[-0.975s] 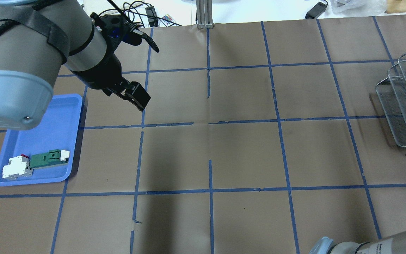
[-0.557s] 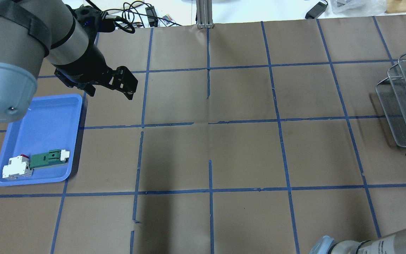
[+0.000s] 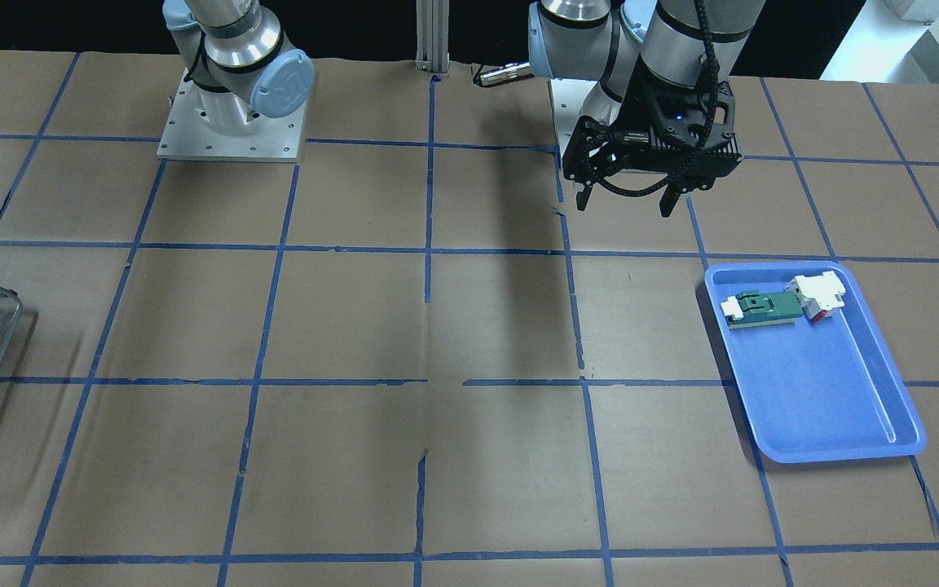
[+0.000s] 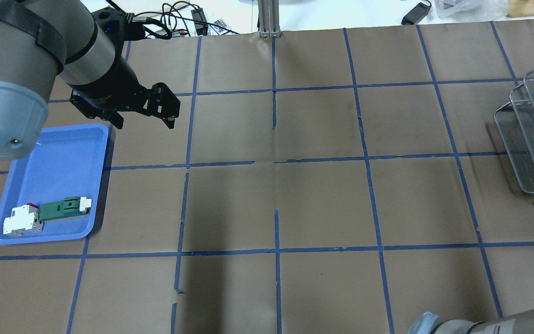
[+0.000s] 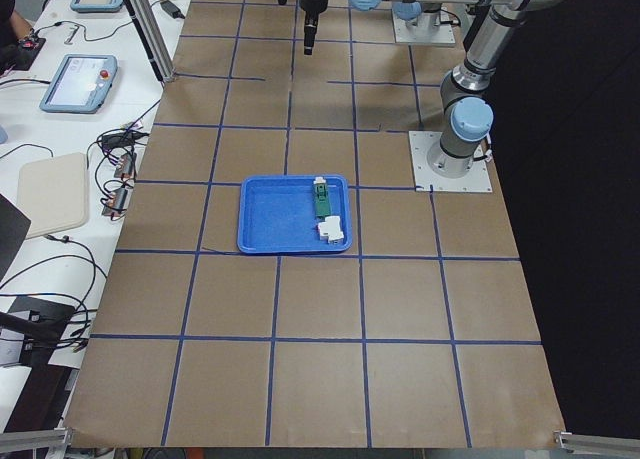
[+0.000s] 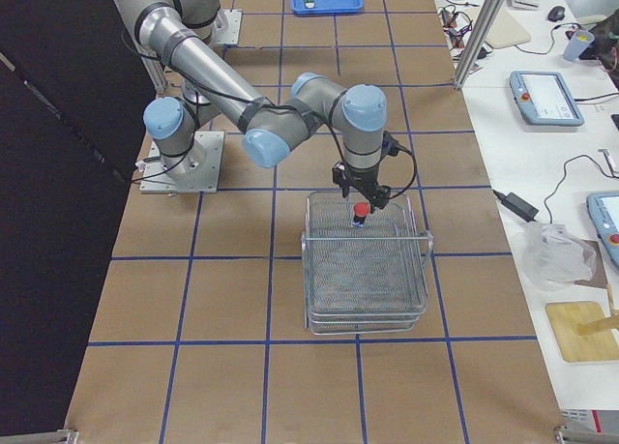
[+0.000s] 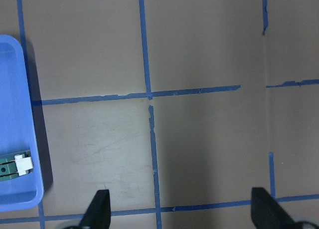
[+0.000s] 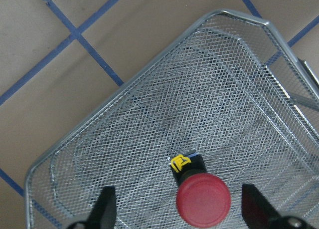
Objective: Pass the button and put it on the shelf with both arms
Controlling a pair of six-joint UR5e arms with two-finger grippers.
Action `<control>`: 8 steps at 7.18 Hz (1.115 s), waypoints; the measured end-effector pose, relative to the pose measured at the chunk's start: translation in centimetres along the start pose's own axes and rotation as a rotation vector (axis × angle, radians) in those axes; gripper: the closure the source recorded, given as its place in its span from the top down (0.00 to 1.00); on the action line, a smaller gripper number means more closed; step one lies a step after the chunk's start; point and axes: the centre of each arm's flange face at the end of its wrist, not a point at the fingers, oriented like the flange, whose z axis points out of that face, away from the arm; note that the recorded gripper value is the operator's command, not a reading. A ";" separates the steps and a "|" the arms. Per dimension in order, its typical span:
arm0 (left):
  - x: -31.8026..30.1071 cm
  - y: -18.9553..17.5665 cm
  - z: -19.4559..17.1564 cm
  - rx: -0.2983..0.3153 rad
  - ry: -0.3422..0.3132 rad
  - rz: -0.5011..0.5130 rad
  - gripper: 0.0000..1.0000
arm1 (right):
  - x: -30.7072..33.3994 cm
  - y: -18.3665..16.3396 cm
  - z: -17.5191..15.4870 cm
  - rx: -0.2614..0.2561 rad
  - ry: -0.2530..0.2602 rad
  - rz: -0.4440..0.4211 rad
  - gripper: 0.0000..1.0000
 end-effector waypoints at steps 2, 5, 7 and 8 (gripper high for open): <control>0.1 -0.1 0.2 -0.003 0.002 -0.001 1.00 | -4.2 -6.2 -1.6 0.006 -0.014 0.122 0.91; 0.1 0.0 0.3 -0.004 0.003 -0.001 1.00 | -13.3 -15.8 -3.6 0.017 -0.012 0.325 0.95; 0.1 0.0 0.3 -0.005 0.003 -0.001 1.00 | -17.4 -20.0 -4.2 0.018 -0.010 0.486 1.00; 0.1 0.0 0.4 -0.005 0.003 -0.002 1.00 | -19.2 -21.8 -4.5 0.013 0.002 0.582 1.00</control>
